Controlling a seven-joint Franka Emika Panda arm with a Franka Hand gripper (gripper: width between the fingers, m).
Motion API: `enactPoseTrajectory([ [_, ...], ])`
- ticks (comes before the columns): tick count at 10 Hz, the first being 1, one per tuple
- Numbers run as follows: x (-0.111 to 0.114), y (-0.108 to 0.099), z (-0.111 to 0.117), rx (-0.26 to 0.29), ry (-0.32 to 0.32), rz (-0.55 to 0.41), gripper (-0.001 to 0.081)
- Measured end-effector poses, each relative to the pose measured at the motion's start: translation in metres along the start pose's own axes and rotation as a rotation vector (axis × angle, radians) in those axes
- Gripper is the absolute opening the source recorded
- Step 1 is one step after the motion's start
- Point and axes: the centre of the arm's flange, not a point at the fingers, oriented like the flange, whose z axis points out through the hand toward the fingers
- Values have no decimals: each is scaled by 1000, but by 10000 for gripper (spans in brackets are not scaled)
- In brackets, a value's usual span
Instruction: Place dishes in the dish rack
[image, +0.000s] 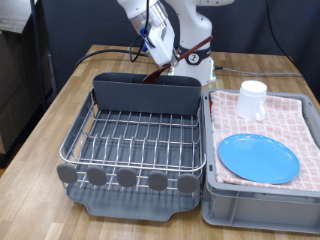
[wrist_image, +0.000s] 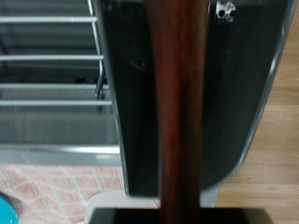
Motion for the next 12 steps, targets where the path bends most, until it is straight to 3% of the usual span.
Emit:
enactPoseTrajectory([
  [3,16,-16,6,47,12,39,70],
  [7,21,-23,11,76,30,55,70],
  [9,22,-24,12,77,36,58,399],
  [10,21,-24,12,82,47,56,399],
  [11,19,-25,12,97,83,53,556],
  [12,15,-25,12,116,138,59,556],
])
